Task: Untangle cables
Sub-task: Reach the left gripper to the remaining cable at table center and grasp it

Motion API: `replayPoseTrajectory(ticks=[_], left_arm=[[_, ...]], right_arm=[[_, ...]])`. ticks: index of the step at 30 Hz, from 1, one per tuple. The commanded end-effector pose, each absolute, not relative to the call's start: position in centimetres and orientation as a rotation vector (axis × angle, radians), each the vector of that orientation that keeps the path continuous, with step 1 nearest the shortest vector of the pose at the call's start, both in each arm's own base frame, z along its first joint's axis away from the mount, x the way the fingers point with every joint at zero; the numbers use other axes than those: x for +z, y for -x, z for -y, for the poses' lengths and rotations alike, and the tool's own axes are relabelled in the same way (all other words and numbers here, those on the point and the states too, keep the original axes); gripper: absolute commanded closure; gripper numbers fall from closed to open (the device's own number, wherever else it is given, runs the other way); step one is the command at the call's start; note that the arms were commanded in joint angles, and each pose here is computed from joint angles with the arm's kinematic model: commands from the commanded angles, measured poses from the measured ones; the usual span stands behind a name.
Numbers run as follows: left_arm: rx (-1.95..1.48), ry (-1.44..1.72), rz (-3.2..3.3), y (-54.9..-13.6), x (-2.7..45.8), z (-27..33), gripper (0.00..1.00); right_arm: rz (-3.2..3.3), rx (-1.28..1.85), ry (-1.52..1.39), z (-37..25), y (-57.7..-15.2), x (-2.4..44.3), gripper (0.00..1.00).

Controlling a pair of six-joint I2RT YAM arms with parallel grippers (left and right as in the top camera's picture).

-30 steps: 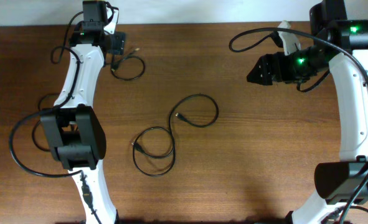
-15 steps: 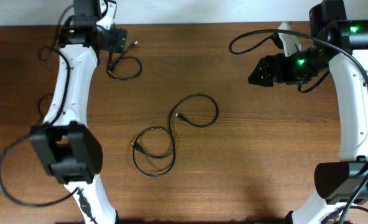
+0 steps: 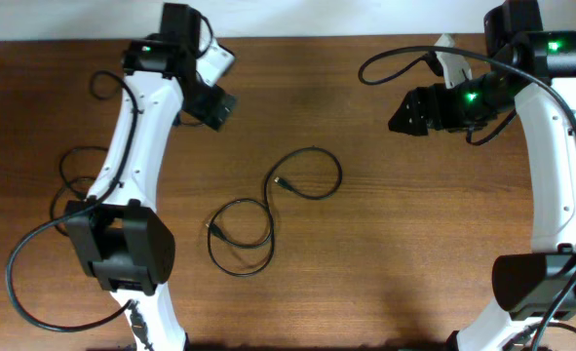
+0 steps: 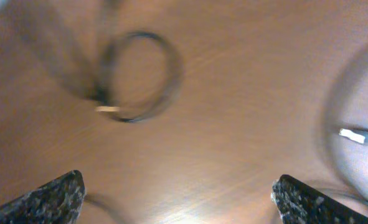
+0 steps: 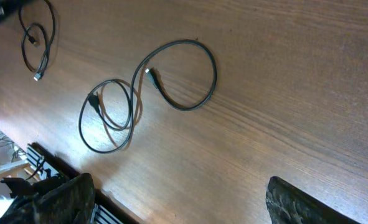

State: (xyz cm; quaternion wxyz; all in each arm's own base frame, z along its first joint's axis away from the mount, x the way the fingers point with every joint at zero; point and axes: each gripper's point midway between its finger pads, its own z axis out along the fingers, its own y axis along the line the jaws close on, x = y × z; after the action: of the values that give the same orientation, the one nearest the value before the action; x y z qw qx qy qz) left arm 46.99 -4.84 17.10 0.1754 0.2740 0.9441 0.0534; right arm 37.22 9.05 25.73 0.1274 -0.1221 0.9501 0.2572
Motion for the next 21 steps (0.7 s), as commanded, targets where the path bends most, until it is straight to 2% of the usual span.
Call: replayPoseTrajectory(ticks=[1,6,9,12,14,17,21], left_arm=[[-0.116,-0.895,-2.712,-44.2,16.1,9.0,0.01],[-0.236,-0.978,-2.893,-39.0,13.5,10.9,0.03],[-0.431,-1.02,-2.934,-36.3,12.0,13.7,0.01],[-0.654,-1.086,-2.887,-34.4,11.1,17.8,0.01],[-0.679,-1.117,-2.86,-34.2,11.1,19.0,0.01],[-0.645,-0.963,-2.959,-33.7,10.9,20.1,0.01],[-0.167,-0.546,-3.15,-33.7,8.6,18.3,0.01]], right_arm=[[-2.762,0.738,0.378,-9.1,-37.1,25.7,0.13],[-2.757,0.736,0.384,-9.1,-37.2,25.7,0.13],[-2.758,0.736,0.387,-9.1,-37.1,25.7,0.13],[-2.757,0.735,0.388,-9.1,-37.1,25.7,0.12],[-2.758,0.736,0.388,-9.1,-37.1,25.7,0.12],[-2.755,0.735,0.389,-9.1,-37.2,25.7,0.12],[-2.752,0.732,0.412,-9.1,-37.1,25.7,0.11]])
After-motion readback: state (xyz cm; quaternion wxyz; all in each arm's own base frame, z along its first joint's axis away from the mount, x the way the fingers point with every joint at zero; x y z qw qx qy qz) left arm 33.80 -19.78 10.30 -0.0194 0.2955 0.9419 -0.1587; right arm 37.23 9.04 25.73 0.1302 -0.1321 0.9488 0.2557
